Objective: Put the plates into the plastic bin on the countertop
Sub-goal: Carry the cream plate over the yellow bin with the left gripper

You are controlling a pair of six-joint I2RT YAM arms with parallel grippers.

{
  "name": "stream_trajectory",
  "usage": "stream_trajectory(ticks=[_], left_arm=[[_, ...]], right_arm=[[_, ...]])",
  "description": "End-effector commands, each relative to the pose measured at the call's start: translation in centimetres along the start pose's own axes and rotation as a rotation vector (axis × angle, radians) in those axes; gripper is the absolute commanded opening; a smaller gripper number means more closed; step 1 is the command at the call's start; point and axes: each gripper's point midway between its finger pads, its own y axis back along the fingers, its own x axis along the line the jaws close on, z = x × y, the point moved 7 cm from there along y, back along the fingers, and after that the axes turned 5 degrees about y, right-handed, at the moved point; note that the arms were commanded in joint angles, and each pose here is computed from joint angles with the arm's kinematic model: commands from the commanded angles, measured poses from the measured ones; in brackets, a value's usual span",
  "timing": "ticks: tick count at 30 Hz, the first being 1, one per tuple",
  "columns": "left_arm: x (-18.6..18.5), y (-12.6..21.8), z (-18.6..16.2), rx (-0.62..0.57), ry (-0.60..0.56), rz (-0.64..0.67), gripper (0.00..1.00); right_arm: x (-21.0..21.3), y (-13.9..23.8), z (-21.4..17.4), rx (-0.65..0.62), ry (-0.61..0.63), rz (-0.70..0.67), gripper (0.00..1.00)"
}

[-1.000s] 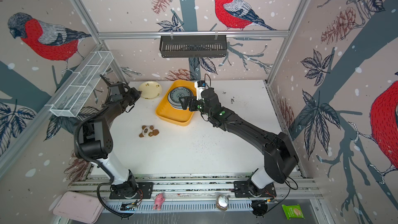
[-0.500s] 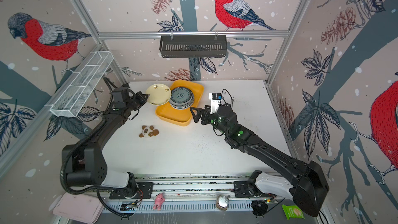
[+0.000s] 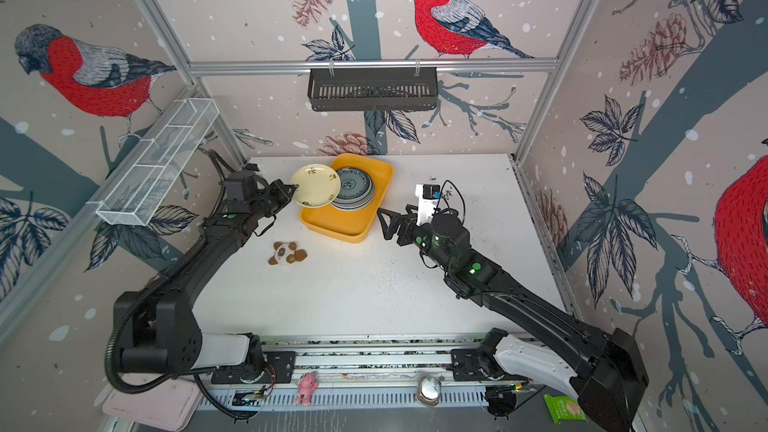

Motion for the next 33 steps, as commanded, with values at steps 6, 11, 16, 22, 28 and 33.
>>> stream_trajectory(ticks=[6,11,16,22,28,33], left_arm=[[-2.1,-0.9,0.7,-0.032,-0.013,-0.022,0.0],[-2.6,-1.3,0.5,-0.029,-0.016,-0.024,0.0],[-3.2,-2.0,0.2,-0.016,-0.026,-0.02,0.0],[-4.1,-3.9,-0.6,0.012,-0.034,-0.032,0.0],[-4.4,-7.1,-1.6,0.063,-0.032,-0.021,0.0],[-4.1,-10.0,-1.7,0.079,-0.026,-0.003,0.0]], right_arm=[[-1.7,1.1,0.3,-0.04,-0.016,-0.038,1.0],[-2.8,1.9,0.5,-0.055,-0.025,-0.055,1.0],[-4.1,2.6,0.6,-0.057,-0.035,-0.087,1.0],[-5.3,3.4,0.8,-0.07,-0.046,-0.113,1.0],[-6.1,3.6,1.3,-0.079,-0.04,-0.136,1.0],[-6.6,3.7,1.2,-0.082,-0.054,-0.149,1.0]])
